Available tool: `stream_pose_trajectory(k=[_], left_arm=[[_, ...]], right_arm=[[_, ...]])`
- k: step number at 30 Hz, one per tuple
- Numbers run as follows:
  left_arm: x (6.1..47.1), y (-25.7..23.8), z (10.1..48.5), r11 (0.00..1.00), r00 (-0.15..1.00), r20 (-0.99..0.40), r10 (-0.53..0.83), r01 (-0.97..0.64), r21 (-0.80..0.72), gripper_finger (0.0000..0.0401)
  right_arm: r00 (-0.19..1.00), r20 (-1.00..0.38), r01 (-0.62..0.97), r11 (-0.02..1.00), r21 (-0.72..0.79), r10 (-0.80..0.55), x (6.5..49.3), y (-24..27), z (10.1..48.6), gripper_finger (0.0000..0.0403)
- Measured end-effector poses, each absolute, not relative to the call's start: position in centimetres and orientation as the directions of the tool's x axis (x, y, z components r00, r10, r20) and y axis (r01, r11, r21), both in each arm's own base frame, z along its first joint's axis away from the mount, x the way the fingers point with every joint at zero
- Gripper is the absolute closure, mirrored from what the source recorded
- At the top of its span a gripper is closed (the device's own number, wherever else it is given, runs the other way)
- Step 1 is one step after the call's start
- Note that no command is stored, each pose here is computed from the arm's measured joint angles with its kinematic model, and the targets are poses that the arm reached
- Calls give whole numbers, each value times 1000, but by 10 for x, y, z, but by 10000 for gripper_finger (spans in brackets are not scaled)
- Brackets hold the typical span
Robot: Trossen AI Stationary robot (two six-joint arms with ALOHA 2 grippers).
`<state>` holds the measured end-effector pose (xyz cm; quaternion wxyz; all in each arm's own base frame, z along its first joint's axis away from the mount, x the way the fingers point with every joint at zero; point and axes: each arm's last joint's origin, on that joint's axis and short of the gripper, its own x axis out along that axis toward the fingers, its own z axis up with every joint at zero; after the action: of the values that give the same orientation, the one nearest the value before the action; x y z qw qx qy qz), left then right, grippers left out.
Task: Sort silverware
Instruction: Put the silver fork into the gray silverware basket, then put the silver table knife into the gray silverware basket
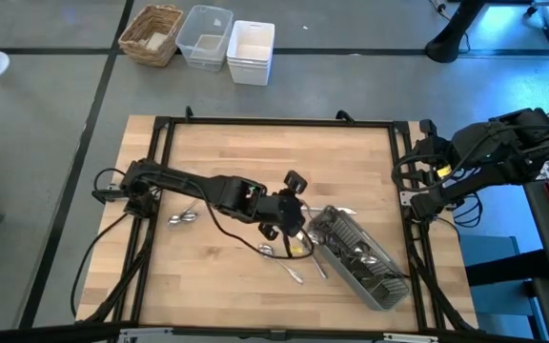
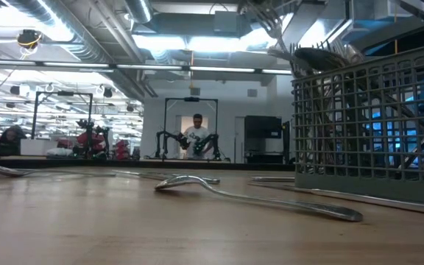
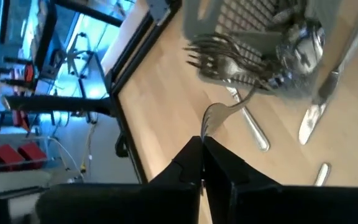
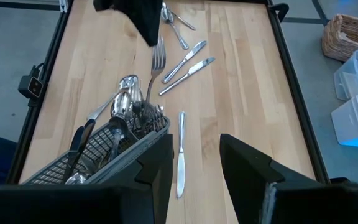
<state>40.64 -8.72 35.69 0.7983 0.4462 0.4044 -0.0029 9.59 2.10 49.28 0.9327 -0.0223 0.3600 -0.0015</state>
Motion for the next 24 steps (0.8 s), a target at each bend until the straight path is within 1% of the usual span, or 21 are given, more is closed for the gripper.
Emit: stream_pose_trajectory(k=[5, 7, 11, 16, 19, 22, 24], left_arm=[[418, -91, 341, 523, 659, -659, 364, 441, 729, 389], [422, -92, 336, 507, 659, -658, 365, 452, 734, 381], [425, -93, 334, 535, 665, -651, 367, 422, 732, 357], [427, -92, 333, 615, 666, -639, 383, 332, 715, 321], [429, -91, 334, 708, 677, -627, 385, 219, 672, 308], [430, -81, 333, 837, 666, -647, 370, 63, 543, 305], [430, -69, 330, 900, 635, -699, 328, 13, 435, 304]], right_arm=[[737, -675, -14, 999, -44, -20, 98, 21, 492, 269], [736, -677, -14, 999, -45, -20, 98, 22, 492, 269], [733, -679, -14, 999, -46, -20, 100, 22, 492, 269], [733, -680, -14, 999, -46, -21, 100, 22, 492, 269], [733, -680, -14, 999, -46, -21, 100, 22, 492, 269], [733, -680, -14, 999, -46, -21, 100, 22, 492, 269], [733, -680, -14, 999, -46, -21, 100, 22, 492, 269]])
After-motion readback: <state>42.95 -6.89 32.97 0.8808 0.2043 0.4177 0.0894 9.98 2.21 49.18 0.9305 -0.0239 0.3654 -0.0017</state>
